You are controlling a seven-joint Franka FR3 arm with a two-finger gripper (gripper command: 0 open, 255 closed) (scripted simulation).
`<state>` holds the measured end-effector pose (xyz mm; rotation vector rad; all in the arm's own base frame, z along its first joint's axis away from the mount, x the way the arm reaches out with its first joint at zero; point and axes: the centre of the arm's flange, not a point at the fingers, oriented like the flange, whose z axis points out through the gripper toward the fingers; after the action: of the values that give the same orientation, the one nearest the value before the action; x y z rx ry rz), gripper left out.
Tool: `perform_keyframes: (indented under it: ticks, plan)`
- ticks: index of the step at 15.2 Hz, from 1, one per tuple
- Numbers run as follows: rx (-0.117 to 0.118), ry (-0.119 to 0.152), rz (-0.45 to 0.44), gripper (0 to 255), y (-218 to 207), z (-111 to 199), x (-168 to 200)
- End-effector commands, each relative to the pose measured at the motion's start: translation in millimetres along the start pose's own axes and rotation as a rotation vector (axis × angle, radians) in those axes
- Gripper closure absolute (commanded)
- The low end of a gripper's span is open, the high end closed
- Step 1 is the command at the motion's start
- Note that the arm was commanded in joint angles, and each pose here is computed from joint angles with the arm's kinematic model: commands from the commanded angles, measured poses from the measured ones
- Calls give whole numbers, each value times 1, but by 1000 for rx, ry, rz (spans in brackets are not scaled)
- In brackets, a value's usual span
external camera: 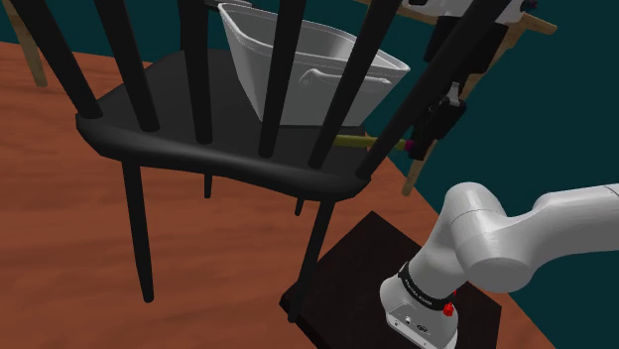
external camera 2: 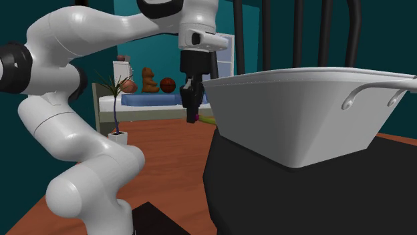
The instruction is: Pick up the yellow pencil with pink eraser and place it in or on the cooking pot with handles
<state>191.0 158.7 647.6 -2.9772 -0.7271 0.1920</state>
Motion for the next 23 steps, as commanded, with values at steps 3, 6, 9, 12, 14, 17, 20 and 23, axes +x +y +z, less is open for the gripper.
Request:
perform_keyframes:
  ticks: [3, 6, 9, 12, 14, 17, 20, 23]
  plan:
    - [0, 0, 0, 255, -2, -21, -2]
    - [0, 0, 0, 255, -3, -37, -4]
    - [0, 0, 0, 255, -5, -52, -5]
    - [0, 0, 0, 255, -6, -68, -7]
    - [0, 0, 0, 255, -8, -78, -8]
    - [0, 0, 0, 255, -9, -94, -10]
    - [0, 0, 0, 255, -11, -110, -11]
    - [0, 0, 0, 255, -12, -125, -13]
